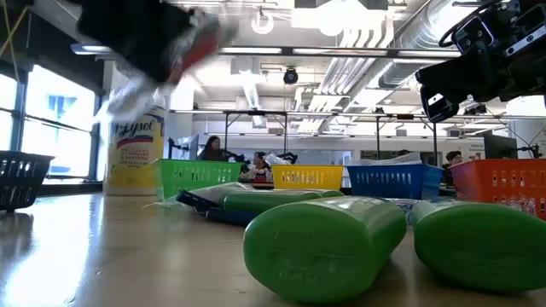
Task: Pick & Place Travel size toiletries
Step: Put the orange toothbrush into the yellow bin
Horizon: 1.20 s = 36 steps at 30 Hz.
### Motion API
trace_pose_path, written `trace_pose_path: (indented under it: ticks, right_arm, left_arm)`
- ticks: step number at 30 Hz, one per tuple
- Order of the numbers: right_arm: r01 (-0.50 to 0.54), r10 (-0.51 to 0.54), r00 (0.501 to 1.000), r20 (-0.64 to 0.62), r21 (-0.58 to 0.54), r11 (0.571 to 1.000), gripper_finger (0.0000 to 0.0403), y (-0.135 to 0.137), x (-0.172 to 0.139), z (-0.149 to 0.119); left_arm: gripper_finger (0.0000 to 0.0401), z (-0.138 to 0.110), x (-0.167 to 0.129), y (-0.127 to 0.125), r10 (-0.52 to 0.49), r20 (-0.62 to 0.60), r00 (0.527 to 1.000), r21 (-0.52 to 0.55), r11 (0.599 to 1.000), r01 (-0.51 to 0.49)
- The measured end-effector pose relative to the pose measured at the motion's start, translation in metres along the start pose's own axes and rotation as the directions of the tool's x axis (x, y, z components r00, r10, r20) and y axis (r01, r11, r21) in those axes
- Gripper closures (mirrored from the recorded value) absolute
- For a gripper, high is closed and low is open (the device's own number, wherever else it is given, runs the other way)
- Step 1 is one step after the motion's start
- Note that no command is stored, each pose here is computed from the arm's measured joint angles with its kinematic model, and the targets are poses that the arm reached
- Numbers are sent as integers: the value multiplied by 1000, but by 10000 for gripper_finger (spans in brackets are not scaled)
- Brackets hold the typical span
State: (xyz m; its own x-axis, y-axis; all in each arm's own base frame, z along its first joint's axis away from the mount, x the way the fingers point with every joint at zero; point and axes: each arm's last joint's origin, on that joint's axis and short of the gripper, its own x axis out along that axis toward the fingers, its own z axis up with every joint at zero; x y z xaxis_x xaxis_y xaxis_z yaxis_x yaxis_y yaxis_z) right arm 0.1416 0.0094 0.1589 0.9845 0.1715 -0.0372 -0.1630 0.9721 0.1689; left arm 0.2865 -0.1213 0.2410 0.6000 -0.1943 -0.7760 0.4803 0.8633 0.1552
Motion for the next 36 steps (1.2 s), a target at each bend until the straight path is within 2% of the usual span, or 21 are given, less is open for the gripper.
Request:
trace_pose_path:
  ticks: [5,10,17,21,23,27,30,34,36]
  right_arm:
    - [-5,5,1000,1,0,1000,401,0,0,0]
    - [-5,5,1000,1,-1,1000,401,0,0,0]
    - [-3,3,1000,1,-4,1000,401,0,0,0]
    - [-1,1,1000,6,-8,1000,401,0,0,1]
    - [-1,1,1000,8,-9,1000,401,0,0,1]
    - [-1,1,1000,14,-13,1000,401,0,0,1]
    - [0,0,1000,22,-14,1000,401,0,0,2]
    - [0,0,1000,25,-15,1000,401,0,0,2]
    - [0,0,1000,26,-15,1000,401,0,0,3]
  left_arm:
    - [377,-2,-62,9,43,208,977,53,997,-55]
    - [374,-39,-110,14,121,414,902,-7,992,-130]
    - [378,-110,-118,9,236,599,765,-164,971,-171]
    - [376,-133,-113,4,265,642,719,-207,964,-170]
    - [376,-141,-112,2,269,642,718,-210,962,-173]
    - [376,-141,-116,2,297,649,701,-242,954,-180]
    - [376,-129,-126,7,323,658,681,-265,945,-192]
    - [375,-101,-145,24,405,611,680,-290,914,-285]
    - [375,-81,-153,39,476,561,677,-305,879,-366]
